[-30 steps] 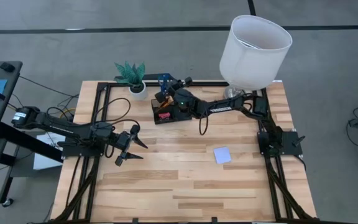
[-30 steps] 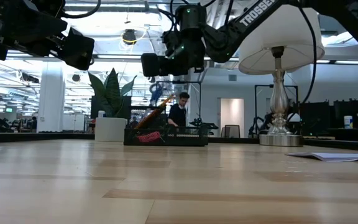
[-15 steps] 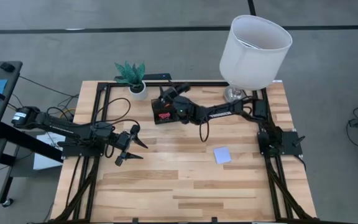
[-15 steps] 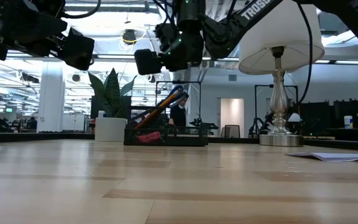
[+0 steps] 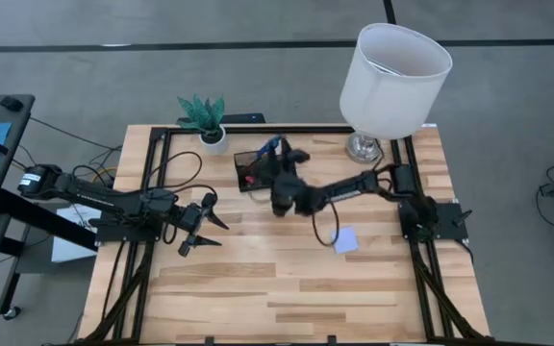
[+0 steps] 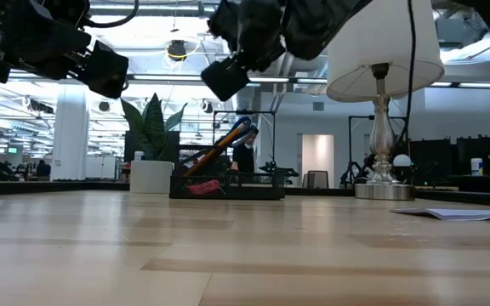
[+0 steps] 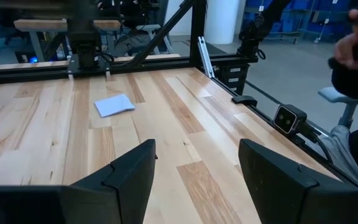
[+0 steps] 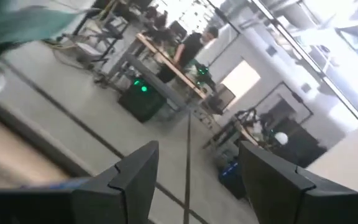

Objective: Pick and place office supplies into organizer
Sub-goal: Put the purple sticky note into the black desk organizer

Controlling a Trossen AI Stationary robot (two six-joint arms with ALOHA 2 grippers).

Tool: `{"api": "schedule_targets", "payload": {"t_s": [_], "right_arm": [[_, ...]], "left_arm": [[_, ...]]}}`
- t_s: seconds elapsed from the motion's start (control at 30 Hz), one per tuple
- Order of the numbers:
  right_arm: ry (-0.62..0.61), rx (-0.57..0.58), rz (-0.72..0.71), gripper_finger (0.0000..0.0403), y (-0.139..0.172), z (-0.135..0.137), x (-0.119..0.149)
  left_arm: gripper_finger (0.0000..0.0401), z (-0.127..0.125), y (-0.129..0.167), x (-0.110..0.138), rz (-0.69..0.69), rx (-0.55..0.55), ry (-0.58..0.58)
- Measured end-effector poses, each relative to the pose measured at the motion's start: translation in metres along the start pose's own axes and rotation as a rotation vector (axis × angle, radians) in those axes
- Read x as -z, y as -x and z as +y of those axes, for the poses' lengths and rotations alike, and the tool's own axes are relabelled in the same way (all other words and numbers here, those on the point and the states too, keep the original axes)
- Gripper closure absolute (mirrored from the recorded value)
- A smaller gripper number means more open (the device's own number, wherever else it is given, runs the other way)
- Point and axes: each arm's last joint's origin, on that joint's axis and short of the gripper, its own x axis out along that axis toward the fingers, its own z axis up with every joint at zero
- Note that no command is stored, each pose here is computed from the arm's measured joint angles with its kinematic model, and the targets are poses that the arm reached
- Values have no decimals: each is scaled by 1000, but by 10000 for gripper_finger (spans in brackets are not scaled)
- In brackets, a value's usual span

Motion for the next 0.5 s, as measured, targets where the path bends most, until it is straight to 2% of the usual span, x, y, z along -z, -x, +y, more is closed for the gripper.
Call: {"api": "schedule_targets", "payload": {"t_s": [0.27, 0.43, 0.5], "right_arm": [[44, -117, -84, 194, 104, 3, 6], [67, -165, -137, 195, 136, 3, 12], [28, -183, -148, 194, 146, 4, 15]], "left_arm": [[178, 0, 0, 1, 6, 0, 2], [178, 0, 0, 1, 6, 0, 1], [178, 0, 0, 1, 7, 1, 5]]}}
